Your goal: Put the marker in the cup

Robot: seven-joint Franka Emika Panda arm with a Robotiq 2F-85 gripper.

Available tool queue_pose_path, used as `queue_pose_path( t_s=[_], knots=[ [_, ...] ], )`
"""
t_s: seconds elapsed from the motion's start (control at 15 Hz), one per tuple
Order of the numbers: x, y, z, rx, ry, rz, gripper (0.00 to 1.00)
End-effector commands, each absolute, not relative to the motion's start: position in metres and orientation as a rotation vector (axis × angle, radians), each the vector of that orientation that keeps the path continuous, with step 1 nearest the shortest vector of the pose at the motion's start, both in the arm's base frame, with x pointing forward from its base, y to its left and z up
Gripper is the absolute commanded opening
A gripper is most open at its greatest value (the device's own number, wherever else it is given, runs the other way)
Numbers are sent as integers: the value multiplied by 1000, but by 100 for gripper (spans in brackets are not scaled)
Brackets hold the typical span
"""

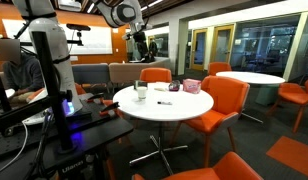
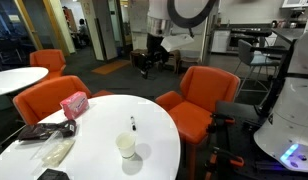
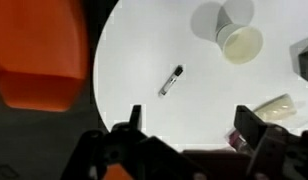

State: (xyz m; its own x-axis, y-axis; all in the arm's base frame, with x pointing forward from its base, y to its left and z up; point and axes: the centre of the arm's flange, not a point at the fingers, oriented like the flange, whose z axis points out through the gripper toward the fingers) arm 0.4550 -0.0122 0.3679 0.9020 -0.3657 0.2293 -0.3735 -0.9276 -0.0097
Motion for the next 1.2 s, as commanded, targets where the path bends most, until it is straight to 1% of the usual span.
queue_pose_path(
  t_s=[0.0,0.33,1.13],
  knots=[
    [522,-23,328,2999,-750,252,100],
    [575,-39,254,2979,-990,196,100],
    [618,-70,145,2936,-1226,95,100]
  ],
)
